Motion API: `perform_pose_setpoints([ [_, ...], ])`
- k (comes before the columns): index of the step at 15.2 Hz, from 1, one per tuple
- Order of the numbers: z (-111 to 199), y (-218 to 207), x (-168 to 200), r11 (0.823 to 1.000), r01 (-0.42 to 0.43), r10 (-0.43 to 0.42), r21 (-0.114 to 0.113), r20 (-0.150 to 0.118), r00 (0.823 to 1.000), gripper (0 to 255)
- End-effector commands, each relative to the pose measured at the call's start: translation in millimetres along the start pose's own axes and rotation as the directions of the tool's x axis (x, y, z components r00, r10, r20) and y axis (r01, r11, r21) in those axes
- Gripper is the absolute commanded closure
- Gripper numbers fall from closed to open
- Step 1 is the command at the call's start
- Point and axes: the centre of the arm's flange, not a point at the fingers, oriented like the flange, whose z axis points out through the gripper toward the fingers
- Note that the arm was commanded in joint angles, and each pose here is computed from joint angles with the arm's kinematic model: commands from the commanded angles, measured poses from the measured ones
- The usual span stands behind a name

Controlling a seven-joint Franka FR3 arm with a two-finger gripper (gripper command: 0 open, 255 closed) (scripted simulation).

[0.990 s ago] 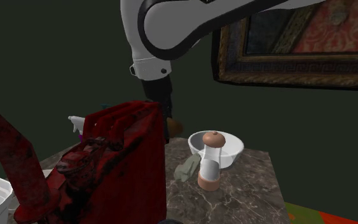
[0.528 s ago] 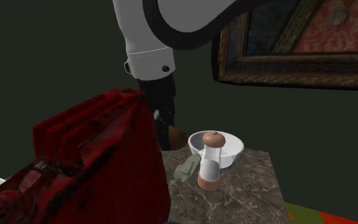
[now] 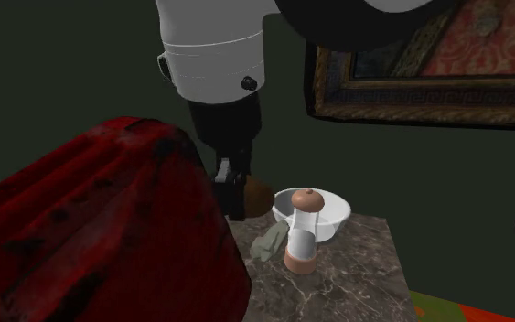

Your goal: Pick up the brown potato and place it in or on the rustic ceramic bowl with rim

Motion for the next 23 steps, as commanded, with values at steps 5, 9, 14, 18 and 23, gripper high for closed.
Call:
perform_pose_setpoints([
  [5,-24.1,-11.0,-22.9,0.999,0.028,-0.030,-0.024,-0.086,0.996,0],
  [9,-47.3,15.2,-78.8,0.992,0.096,-0.067,0.087,-0.289,0.955,0],
  [14,-22.2,12.2,-71.4,0.992,0.096,-0.067,0.087,-0.289,0.955,0],
  [18,-9.2,10.7,-67.6,0.992,0.096,-0.068,0.087,-0.289,0.955,0],
  [23,-9.2,10.7,-67.6,0.992,0.096,-0.067,0.087,-0.289,0.955,0],
])
